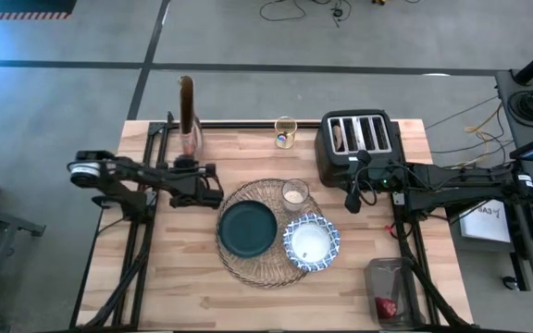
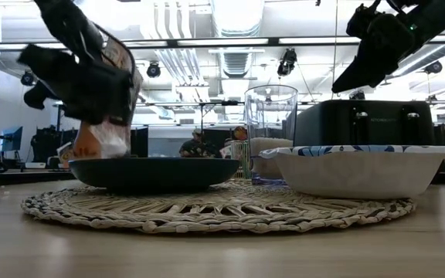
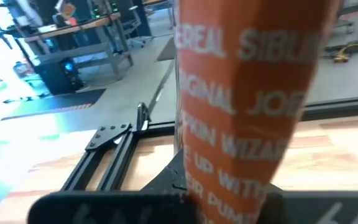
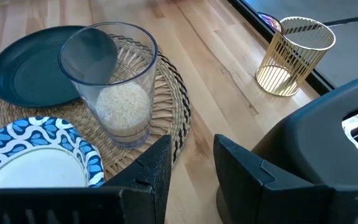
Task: Arrange a breakfast setting
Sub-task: Pour the cereal from the orange cereal box into the white patterned bowl
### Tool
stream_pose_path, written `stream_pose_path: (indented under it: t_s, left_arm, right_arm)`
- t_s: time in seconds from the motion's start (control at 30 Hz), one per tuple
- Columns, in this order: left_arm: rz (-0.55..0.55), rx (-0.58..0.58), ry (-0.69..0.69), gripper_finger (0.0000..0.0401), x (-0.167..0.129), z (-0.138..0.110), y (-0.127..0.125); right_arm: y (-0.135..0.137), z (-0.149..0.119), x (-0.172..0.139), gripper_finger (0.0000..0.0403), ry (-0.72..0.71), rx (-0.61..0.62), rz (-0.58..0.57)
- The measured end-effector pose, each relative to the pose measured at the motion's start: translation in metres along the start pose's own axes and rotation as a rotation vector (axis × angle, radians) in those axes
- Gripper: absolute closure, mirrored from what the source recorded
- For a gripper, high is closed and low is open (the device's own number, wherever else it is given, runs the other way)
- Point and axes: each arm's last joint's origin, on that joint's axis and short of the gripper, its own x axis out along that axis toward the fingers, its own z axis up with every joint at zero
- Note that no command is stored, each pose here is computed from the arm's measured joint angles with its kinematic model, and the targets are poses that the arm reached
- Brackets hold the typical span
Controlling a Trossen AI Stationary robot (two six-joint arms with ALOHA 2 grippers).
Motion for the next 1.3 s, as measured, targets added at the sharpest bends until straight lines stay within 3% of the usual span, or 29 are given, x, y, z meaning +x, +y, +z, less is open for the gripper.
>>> stream_pose_path:
  t_s: [0.4, 0.6, 0.73, 1.0, 1.3]
  left_arm:
    - [-0.225, 0.129, 0.041, 0.0401, -0.036, 0.045, 0.030]
    - [-0.419, 0.338, 0.135, 0.0401, -0.056, 0.087, 0.040]
    - [-0.546, 0.416, 0.226, 0.0401, -0.067, 0.119, 0.045]
    - [-0.675, 0.510, 0.367, 0.0401, -0.083, 0.166, 0.050]
    - [-0.782, 0.563, 0.489, 0.0401, -0.112, 0.188, 0.042]
  right_arm:
    - [0.000, 0.000, 0.000, 0.0291, 0.000, 0.000, 0.000]
    - [0.000, 0.000, 0.000, 0.0291, 0.000, 0.000, 0.000]
    - [0.000, 0.000, 0.000, 0.0291, 0.000, 0.000, 0.000]
    - [0.000, 0.000, 0.000, 0.0291, 0.000, 0.000, 0.000]
    - [0.000, 0.000, 0.000, 0.0291, 0.000, 0.000, 0.000]
